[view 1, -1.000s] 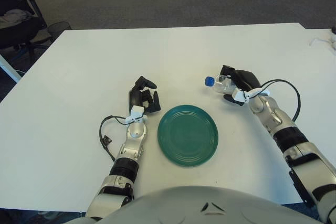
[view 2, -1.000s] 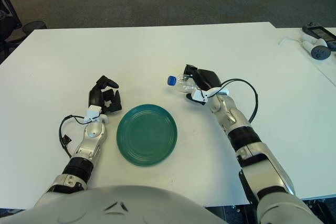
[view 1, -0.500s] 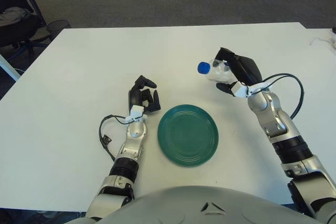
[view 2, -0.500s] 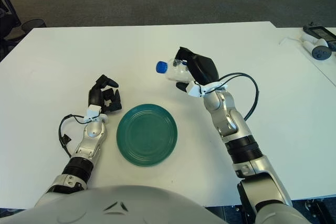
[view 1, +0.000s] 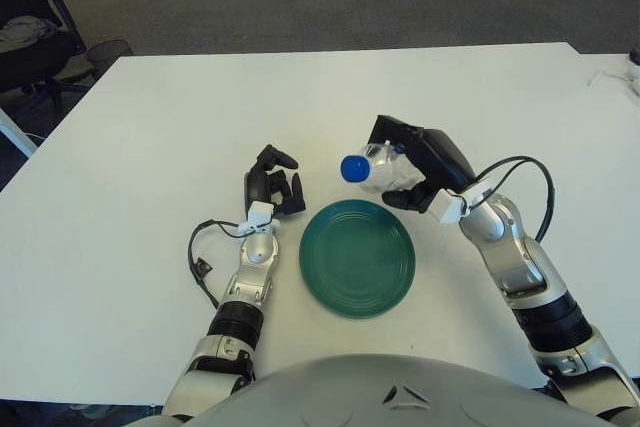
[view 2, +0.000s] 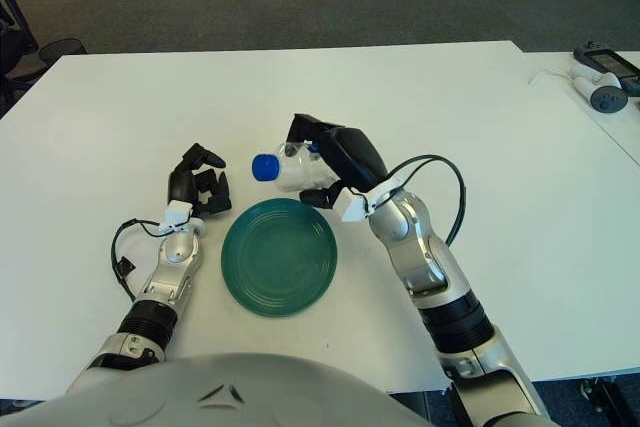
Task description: Put the bottle into the plate.
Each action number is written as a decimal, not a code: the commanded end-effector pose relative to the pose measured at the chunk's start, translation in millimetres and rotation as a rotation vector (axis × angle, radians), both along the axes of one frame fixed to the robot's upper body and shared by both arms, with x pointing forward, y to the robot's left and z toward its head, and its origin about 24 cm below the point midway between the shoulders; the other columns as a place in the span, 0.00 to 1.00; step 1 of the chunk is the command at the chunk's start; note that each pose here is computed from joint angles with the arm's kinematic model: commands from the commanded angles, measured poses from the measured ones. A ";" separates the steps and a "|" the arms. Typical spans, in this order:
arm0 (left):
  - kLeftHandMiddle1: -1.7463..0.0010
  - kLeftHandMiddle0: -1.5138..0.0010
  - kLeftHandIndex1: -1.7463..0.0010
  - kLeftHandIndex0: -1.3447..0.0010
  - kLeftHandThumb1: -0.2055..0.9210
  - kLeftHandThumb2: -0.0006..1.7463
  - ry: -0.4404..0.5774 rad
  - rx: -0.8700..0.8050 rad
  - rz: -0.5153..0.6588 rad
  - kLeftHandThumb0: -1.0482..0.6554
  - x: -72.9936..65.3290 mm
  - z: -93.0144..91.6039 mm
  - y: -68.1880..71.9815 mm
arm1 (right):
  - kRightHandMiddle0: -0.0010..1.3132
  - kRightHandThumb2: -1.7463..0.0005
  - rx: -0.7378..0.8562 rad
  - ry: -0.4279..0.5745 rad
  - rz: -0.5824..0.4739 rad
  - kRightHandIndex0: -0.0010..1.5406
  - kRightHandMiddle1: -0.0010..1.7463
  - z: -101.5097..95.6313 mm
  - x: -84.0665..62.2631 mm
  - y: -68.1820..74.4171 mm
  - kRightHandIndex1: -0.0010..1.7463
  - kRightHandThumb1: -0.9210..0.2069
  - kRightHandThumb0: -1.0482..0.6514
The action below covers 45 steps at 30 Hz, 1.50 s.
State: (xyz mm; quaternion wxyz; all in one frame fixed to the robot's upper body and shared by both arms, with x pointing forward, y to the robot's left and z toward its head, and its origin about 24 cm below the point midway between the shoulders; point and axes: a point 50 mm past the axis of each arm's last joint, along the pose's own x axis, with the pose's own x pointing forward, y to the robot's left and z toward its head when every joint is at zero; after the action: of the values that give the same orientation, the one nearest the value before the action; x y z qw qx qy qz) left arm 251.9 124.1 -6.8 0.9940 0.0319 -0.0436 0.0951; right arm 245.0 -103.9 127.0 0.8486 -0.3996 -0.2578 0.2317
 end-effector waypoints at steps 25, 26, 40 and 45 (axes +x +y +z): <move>0.00 0.22 0.00 0.52 0.43 0.78 0.260 -0.008 -0.022 0.33 -48.1 -56.0 1.5 | 0.38 0.16 -0.282 0.044 0.240 0.49 1.00 -39.8 -17.4 31.9 0.95 0.67 0.62; 0.00 0.22 0.00 0.53 0.43 0.78 0.262 -0.006 -0.023 0.33 -48.1 -56.1 1.5 | 0.38 0.15 -0.297 0.041 0.236 0.49 1.00 -40.8 -16.0 31.4 0.95 0.67 0.62; 0.00 0.19 0.00 0.51 0.41 0.79 0.278 0.014 -0.018 0.33 -46.7 -56.6 2.7 | 0.42 0.11 -0.341 0.036 0.220 0.52 1.00 -51.9 -11.3 33.5 0.95 0.73 0.62; 0.00 0.19 0.00 0.51 0.41 0.79 0.287 0.015 -0.019 0.33 -46.8 -57.2 2.9 | 0.42 0.11 -0.342 0.030 0.229 0.53 1.00 -54.5 -13.1 34.3 0.95 0.74 0.62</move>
State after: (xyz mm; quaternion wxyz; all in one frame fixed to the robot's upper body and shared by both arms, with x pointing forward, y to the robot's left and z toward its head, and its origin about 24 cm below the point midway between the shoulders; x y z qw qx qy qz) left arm 251.9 123.3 -8.1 0.9956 0.0255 -0.0406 0.0810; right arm 230.0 -71.6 70.6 0.7460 -0.4980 -0.2331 0.3756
